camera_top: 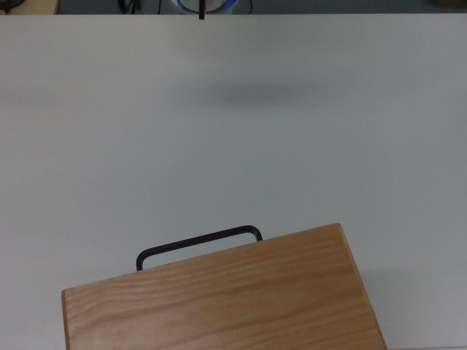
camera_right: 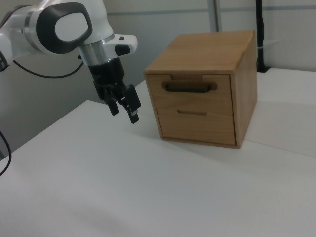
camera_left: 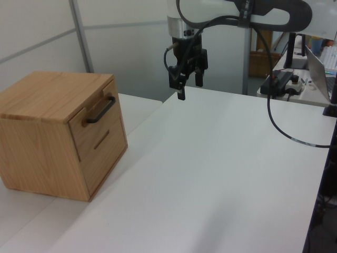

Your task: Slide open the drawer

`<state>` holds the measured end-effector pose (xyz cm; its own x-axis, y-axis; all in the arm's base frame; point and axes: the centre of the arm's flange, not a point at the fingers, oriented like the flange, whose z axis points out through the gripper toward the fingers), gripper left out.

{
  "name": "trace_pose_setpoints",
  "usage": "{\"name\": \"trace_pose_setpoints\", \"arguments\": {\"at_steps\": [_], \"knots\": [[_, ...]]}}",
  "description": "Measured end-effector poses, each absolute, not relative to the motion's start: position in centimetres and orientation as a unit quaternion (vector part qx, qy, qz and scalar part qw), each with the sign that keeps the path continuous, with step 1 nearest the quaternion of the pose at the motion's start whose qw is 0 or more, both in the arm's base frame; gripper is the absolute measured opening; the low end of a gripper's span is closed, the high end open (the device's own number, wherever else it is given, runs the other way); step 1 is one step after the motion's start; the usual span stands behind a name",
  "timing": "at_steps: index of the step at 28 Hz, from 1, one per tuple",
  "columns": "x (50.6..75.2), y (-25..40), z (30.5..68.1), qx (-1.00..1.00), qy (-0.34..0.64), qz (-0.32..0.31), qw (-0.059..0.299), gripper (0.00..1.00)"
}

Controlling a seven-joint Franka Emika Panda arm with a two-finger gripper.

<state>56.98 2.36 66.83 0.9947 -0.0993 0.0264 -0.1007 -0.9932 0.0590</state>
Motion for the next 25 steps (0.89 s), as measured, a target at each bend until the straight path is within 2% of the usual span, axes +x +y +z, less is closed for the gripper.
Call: {"name": "trace_pose_setpoints", "arguments": {"at_steps": [5, 6, 9, 10, 14, 19, 20, 25], "knots": [[56.9, 2.2, 66.7, 0.994, -0.104, 0.009, 0.030, 0.72], [56.9, 2.2, 66.7, 0.992, -0.119, 0.008, 0.031, 0.65], [56.6, 2.1, 66.6, 0.989, -0.141, 0.000, 0.032, 0.56], [56.5, 2.1, 66.5, 0.988, -0.151, -0.005, 0.033, 0.48], [56.2, 2.0, 66.3, 0.983, -0.178, -0.016, 0.036, 0.40], [56.5, 1.9, 65.7, 0.974, -0.221, -0.022, 0.041, 0.52], [56.7, 1.9, 65.3, 0.971, -0.236, -0.025, 0.043, 0.61], [58.2, 1.7, 63.2, 0.962, -0.267, -0.029, 0.046, 0.80]]}}
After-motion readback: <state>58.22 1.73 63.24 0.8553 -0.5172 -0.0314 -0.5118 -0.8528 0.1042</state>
